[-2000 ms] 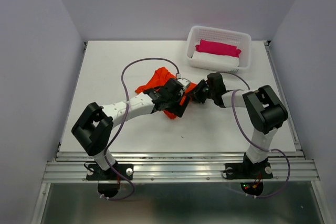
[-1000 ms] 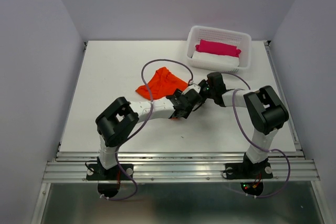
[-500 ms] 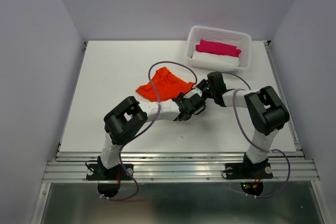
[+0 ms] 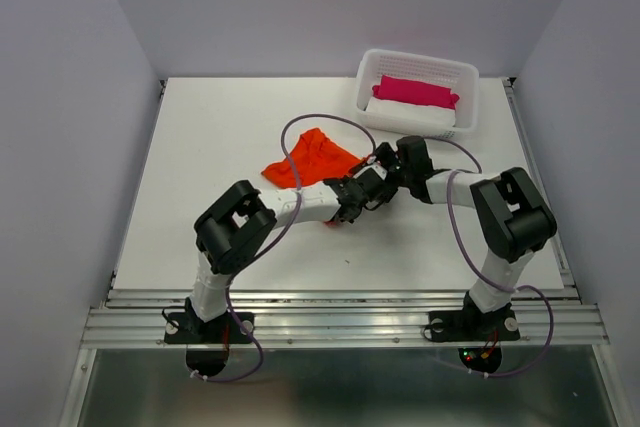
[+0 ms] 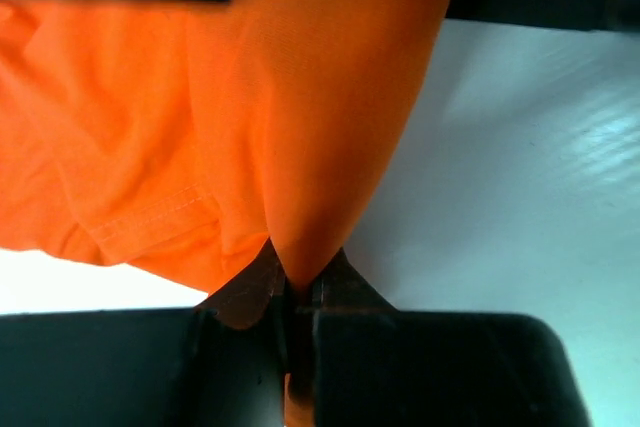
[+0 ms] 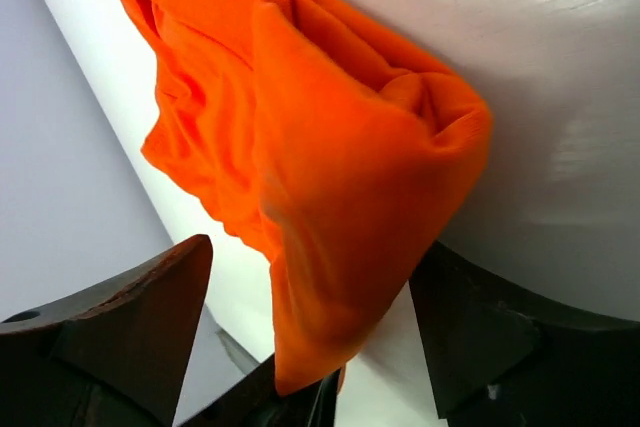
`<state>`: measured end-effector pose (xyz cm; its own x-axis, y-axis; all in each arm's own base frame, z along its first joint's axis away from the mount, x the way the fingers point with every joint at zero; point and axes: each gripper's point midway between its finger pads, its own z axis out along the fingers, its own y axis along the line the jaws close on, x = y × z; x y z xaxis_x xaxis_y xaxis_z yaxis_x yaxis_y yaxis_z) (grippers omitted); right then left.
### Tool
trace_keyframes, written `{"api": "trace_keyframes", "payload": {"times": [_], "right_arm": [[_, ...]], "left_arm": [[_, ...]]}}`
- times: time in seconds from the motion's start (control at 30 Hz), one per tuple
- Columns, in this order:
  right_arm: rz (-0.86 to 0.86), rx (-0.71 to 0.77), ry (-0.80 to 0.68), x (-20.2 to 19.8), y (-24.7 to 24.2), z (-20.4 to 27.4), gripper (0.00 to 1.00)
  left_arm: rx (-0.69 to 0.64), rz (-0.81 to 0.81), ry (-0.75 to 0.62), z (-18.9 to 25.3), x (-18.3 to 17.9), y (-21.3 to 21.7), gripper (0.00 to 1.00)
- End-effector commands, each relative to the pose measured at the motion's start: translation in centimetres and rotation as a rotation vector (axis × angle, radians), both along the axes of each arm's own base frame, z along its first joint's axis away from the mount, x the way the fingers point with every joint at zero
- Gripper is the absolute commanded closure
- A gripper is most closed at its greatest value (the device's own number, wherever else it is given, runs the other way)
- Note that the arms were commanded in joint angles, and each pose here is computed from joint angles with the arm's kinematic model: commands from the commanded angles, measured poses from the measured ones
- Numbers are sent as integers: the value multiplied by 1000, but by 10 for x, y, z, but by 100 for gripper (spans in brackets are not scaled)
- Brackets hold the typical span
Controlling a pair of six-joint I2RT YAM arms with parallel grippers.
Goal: Roll the t-shirts
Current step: Roll the T-shirt to the center of the board.
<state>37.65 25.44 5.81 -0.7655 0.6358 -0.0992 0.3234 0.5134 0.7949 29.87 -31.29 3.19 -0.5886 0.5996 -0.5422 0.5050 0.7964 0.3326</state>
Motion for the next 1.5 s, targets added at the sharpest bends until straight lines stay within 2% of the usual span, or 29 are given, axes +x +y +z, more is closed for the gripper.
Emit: {"api": "trace_keyframes", "payload": {"times": [0.0,0.03,0.17,0.47,0.83,1.1,1.23,1.27,1.33,1.37,1.47], "right_arm": [[-5,-5,-60,2,-4,27,11],[-5,-21,-61,-1,-7,30,6],[-63,-66,-87,-1,-27,42,0],[-256,-193,-145,-4,-104,72,0],[-245,-253,-167,-6,-111,77,0],[-171,-241,-197,-7,-101,79,1],[-94,-222,-197,-9,-83,71,11],[-78,-215,-205,-9,-77,71,22],[-31,-202,-206,-14,-61,69,32],[-19,-203,-194,-15,-56,63,45],[34,-181,-216,-16,-34,64,59]], "left_arm": [[-215,-82,73,45,3,-24,100],[-243,-87,94,46,3,-24,100],[-411,-135,233,50,-4,-29,100],[-618,-180,447,50,-12,-25,100],[-742,-217,631,38,-23,-30,100],[-834,-120,747,22,-23,-17,100],[-850,-71,790,11,-28,-12,100],[-851,-68,794,10,-29,-12,100],[-855,-58,801,7,-30,-10,100],[-855,-52,808,5,-32,-9,100],[-860,-45,807,3,-31,-9,100]]}}
